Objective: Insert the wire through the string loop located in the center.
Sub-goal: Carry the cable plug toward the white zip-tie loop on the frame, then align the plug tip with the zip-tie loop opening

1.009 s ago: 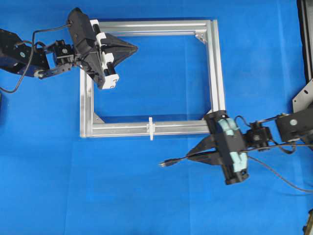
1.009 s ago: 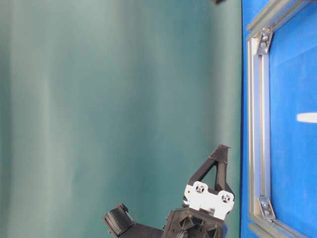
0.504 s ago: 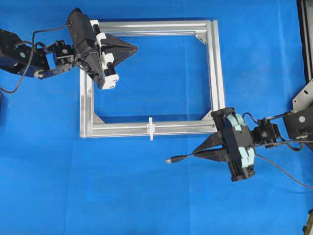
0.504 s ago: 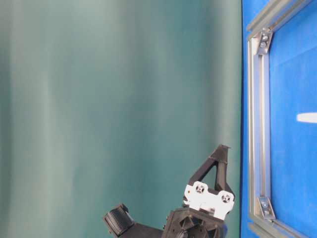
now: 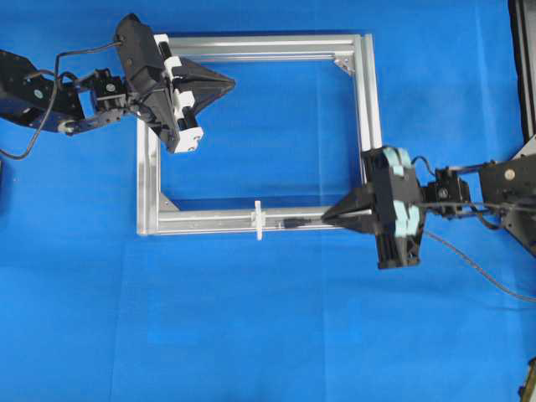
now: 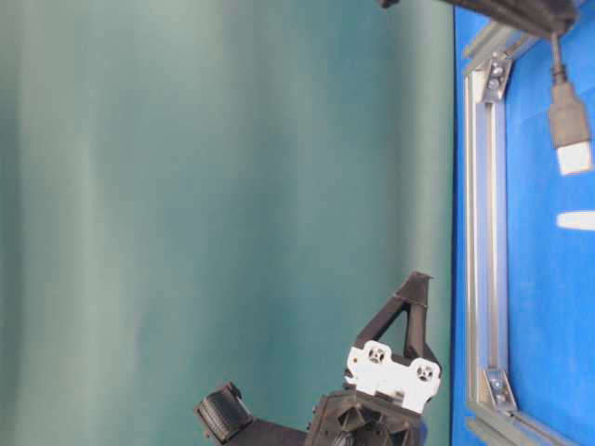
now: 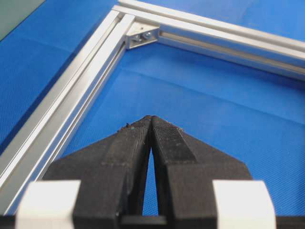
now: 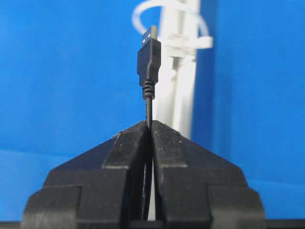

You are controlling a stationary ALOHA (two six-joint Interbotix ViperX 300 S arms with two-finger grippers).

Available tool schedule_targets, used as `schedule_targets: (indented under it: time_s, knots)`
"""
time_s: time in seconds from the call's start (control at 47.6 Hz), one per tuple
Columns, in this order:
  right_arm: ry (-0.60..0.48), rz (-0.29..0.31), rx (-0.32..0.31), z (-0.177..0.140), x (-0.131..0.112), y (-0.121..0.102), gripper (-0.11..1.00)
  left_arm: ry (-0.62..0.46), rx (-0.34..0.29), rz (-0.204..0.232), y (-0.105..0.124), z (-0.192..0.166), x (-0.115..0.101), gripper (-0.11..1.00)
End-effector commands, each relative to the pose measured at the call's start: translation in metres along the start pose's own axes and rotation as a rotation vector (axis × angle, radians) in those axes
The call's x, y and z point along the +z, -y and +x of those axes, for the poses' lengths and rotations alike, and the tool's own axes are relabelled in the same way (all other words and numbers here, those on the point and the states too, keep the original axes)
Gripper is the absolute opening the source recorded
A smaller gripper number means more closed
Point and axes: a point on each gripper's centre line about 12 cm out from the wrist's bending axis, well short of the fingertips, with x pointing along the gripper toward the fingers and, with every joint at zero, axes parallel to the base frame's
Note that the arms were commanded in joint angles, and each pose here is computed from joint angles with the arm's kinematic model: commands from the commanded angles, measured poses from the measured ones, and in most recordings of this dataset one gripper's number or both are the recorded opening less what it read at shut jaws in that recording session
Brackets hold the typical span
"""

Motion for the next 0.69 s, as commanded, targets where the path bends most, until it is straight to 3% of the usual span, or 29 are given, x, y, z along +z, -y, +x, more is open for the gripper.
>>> schedule_targets:
  time_s: [0.0, 0.673]
  knots:
    - [0.023, 0.011, -0.012, -0.0017, 0.0066, 0.0044, -0.02, 0.041, -0.003, 0.000, 0.0005, -0.0020, 0.0131, 0.00]
    - [0.018, 0.021, -0.030, -0.0011, 0.0050, 0.0108, -0.02, 0.038, -0.003, 0.000, 0.0004, -0.0023, 0.0124, 0.00]
